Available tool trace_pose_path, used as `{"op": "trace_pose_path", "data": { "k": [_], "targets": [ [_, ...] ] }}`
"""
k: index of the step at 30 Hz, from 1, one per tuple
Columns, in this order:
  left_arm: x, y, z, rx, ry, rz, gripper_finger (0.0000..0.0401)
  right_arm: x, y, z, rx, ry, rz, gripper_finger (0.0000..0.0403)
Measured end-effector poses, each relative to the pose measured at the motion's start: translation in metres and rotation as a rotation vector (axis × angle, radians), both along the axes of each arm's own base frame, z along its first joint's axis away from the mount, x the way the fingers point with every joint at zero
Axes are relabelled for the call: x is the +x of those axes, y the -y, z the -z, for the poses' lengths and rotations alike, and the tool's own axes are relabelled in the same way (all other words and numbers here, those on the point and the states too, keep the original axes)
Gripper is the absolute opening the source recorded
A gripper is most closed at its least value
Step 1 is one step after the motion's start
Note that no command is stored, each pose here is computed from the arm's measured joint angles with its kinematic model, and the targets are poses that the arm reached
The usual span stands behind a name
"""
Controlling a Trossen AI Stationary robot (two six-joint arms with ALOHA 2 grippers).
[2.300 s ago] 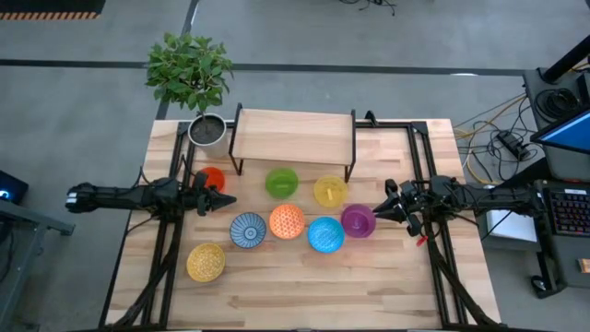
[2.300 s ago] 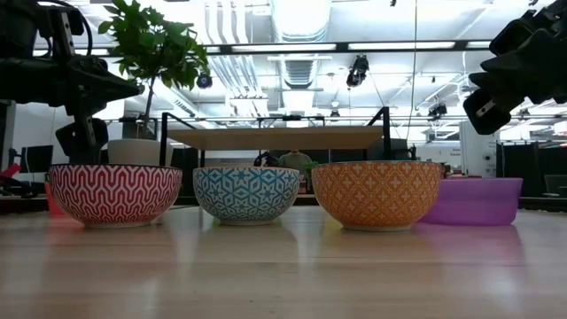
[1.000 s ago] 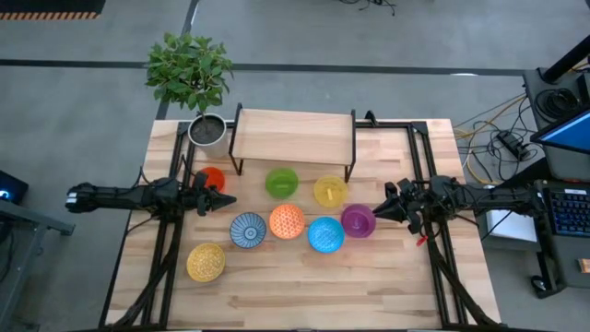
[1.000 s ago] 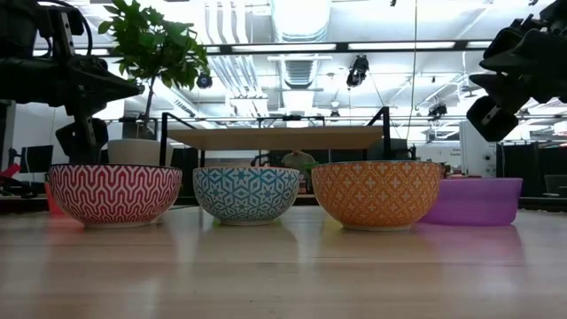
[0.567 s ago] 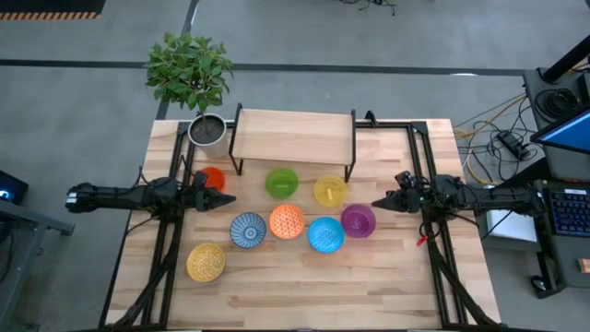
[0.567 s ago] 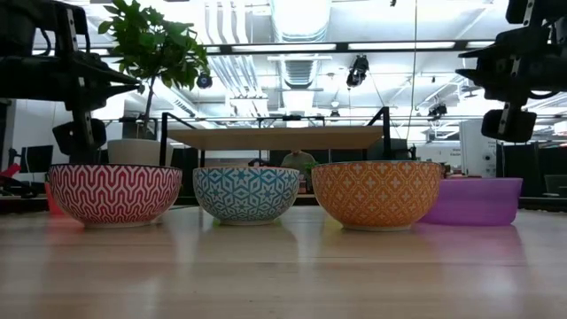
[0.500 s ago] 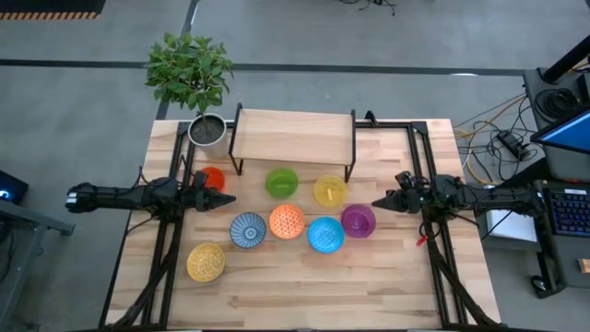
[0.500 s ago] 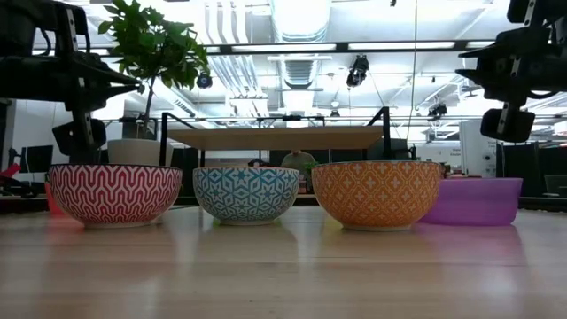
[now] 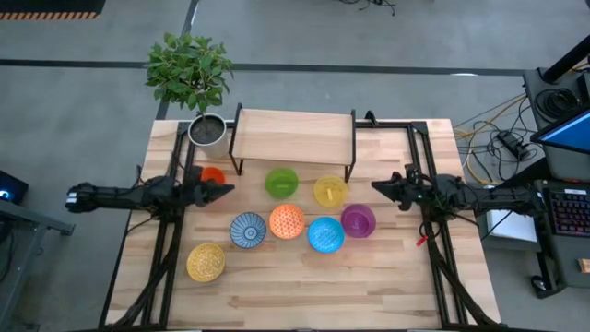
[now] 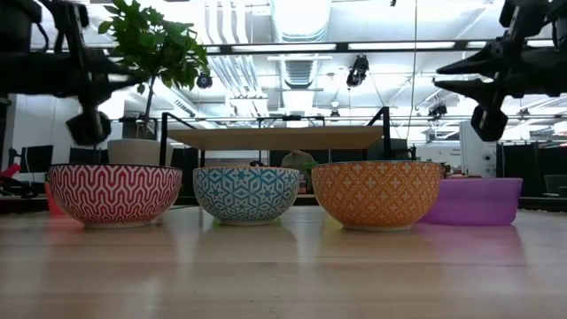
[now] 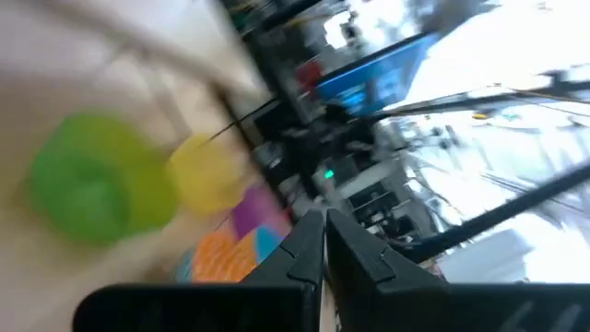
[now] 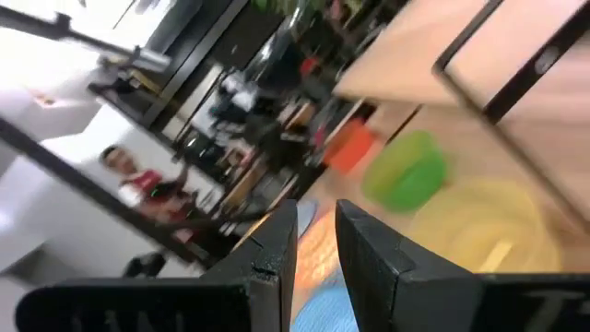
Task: Place and stack bowls onto a shelf
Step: Put the blue red bowl on the shelf
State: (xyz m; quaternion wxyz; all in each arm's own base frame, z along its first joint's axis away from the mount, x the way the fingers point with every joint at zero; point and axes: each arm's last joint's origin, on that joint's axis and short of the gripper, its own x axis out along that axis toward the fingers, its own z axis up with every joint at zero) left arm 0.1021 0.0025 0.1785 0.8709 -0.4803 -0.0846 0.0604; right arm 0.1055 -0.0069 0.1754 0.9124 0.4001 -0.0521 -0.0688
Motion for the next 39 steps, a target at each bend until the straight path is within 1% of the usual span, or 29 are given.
{"op": "trace_pose_path", "data": {
  "k": [4,7,10,16,19,21,22,24,26,29,31,33,37,39],
  "targets": [
    [-0.001,0.002,-0.017,0.068,0.158,0.030,0.0000,-0.001,-0.001,-0.010,-0.025,0.097,-0.036,0.0068],
    [-0.001,0.003,-0.024,0.109,0.232,0.042,0.0000,-0.002,-0.002,-0.017,-0.097,0.168,-0.052,0.0068],
    [0.001,0.003,-0.024,0.100,0.230,0.063,0.0000,-0.003,-0.002,-0.022,-0.155,0.212,-0.048,0.0068],
    [0.011,0.008,-0.020,0.027,0.151,0.124,0.0000,-0.004,-0.002,-0.026,-0.187,0.247,-0.039,0.0068],
    [0.018,0.013,-0.036,0.027,0.139,0.163,0.0000,-0.005,-0.002,-0.027,-0.200,0.256,-0.036,0.0068],
    [0.025,0.018,-0.051,0.049,0.109,0.210,0.0000,-0.005,-0.002,-0.028,-0.220,0.266,-0.031,0.0068],
    [0.030,0.020,-0.058,0.060,0.068,0.235,0.0000,-0.005,-0.002,-0.029,-0.232,0.266,-0.028,0.0068],
    [0.038,0.025,-0.070,0.078,-0.071,0.278,0.0000,-0.005,-0.002,-0.031,-0.262,0.261,-0.023,0.0068],
    [0.043,0.029,-0.077,0.087,-0.289,0.300,0.0000,-0.006,-0.002,-0.035,-0.277,0.262,-0.019,0.0068],
    [0.046,0.033,-0.084,0.073,-0.666,0.300,0.0000,-0.006,-0.002,-0.043,-0.307,0.240,-0.016,0.0068],
    [0.051,0.039,-0.087,0.064,-0.864,0.303,0.0000,-0.006,-0.002,-0.049,-0.327,0.219,-0.015,0.0068],
    [0.060,0.046,-0.091,0.036,-0.990,0.299,0.0000,-0.006,-0.002,-0.055,-0.340,0.196,-0.016,0.0068],
    [0.086,0.063,-0.099,0.027,-1.135,0.322,0.0000,-0.005,-0.002,-0.067,-0.383,0.138,-0.018,0.0068],
    [0.097,0.071,-0.100,0.044,-1.213,0.338,0.0000,-0.004,-0.002,-0.070,-0.404,0.086,-0.025,0.0068]
  ]
}}
